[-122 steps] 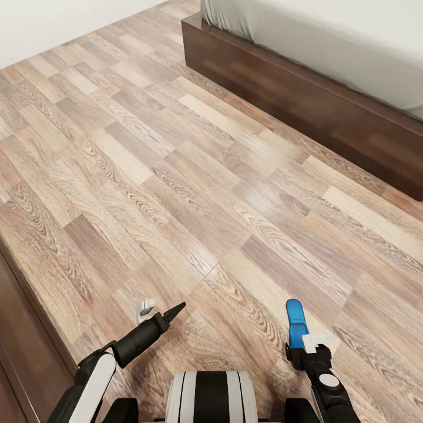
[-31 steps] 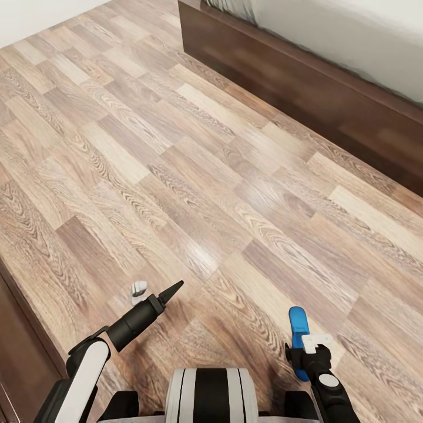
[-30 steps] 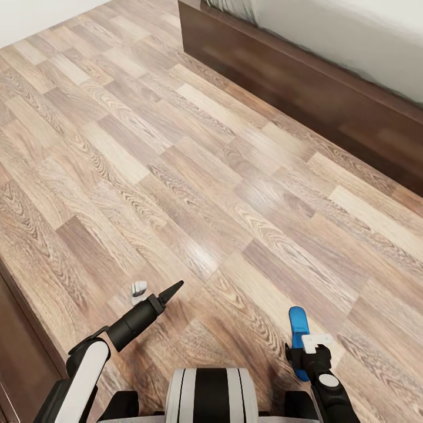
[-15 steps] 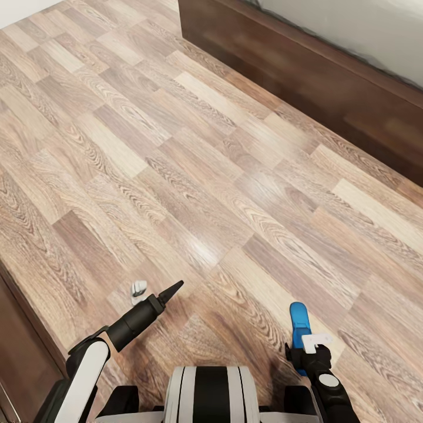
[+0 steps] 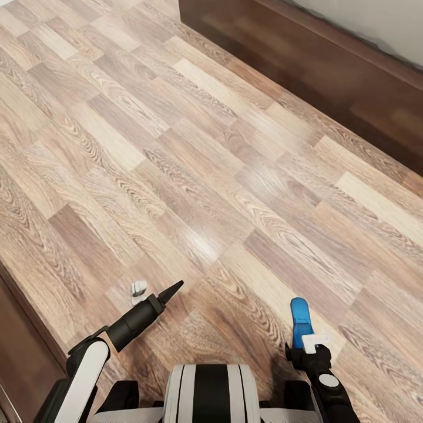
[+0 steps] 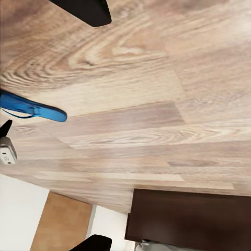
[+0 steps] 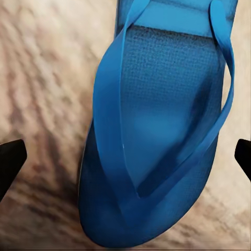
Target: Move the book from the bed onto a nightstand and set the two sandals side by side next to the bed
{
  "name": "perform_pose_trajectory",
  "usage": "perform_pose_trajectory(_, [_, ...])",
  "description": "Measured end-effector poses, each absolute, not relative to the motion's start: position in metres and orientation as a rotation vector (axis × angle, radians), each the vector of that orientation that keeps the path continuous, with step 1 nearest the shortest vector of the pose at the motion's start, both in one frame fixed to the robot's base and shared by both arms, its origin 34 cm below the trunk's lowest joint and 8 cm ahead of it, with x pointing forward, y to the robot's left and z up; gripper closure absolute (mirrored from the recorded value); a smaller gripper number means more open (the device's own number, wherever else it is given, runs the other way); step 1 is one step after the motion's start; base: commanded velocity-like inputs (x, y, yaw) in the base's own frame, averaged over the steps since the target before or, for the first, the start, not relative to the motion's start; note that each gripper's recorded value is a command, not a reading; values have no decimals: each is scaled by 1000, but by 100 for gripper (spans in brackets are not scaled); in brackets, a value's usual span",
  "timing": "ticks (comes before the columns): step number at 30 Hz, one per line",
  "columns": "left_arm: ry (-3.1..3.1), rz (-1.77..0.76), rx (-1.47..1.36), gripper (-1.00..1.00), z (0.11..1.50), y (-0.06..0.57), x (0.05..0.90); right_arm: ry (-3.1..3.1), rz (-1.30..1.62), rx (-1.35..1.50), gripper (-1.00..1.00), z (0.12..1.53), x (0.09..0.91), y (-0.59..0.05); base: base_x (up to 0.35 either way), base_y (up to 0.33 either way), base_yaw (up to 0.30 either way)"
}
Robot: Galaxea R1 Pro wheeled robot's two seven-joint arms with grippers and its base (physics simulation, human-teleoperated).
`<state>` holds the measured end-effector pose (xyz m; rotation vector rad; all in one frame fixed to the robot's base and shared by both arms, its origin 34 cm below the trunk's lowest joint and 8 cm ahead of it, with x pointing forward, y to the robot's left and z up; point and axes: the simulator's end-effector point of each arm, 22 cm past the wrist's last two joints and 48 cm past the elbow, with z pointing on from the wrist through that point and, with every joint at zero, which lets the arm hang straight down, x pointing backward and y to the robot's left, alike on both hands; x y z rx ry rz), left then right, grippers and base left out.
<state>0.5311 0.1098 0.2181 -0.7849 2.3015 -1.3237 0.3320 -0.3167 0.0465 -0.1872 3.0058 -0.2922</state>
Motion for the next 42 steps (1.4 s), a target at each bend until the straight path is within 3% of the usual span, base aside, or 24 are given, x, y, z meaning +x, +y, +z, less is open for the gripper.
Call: perform_pose_trajectory(42, [2317,-1322,-803,-100,208,110,525,3026,-292,-191,-100,41,323,-317,25,-18,0])
